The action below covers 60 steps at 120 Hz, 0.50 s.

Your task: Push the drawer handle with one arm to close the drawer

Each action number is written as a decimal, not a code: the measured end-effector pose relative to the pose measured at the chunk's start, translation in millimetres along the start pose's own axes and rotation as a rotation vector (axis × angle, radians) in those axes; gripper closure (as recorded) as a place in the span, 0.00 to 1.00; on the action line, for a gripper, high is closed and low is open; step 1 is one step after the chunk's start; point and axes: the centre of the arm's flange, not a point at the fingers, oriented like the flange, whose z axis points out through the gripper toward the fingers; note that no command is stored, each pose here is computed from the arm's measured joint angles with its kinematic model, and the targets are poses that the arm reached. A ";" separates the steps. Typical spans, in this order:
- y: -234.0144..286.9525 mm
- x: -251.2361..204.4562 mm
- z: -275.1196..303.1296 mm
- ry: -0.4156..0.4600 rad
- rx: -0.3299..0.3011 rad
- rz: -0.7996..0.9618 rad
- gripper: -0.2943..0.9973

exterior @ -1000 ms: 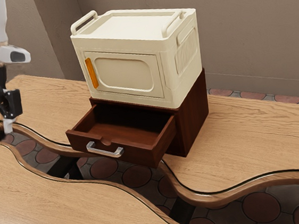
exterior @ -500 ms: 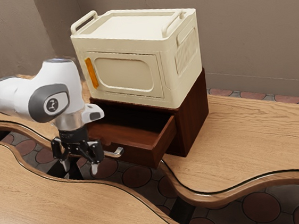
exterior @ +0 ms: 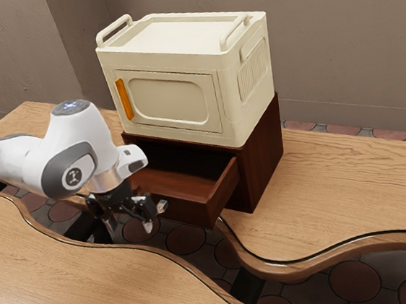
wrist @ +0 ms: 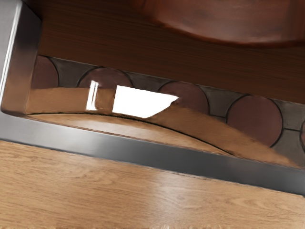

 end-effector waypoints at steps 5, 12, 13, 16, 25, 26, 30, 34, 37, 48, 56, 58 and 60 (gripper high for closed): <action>-1.2 -0.3 1.5 0.007 0.000 0.018 0.25; -1.4 0.6 2.1 0.019 0.002 0.051 0.25; -1.3 0.8 2.0 0.021 0.003 0.055 0.25; -0.6 1.4 1.7 0.026 0.003 0.070 0.25; 0.4 5.2 -2.1 0.046 0.001 0.103 0.25; 0.5 5.9 -2.8 0.048 0.000 0.106 0.25; 0.5 7.8 -4.0 0.055 -0.001 0.117 0.26; 0.4 9.1 -4.3 0.058 -0.002 0.126 0.31; 0.4 9.7 -4.6 0.061 -0.003 0.133 0.36; 0.6 11.0 -5.9 0.069 -0.006 0.158 0.55; 0.9 12.3 -7.5 0.080 -0.008 0.175 0.64; 1.0 12.5 -7.8 0.082 -0.008 0.179 0.66; 1.0 12.7 -8.2 0.085 -0.009 0.182 0.68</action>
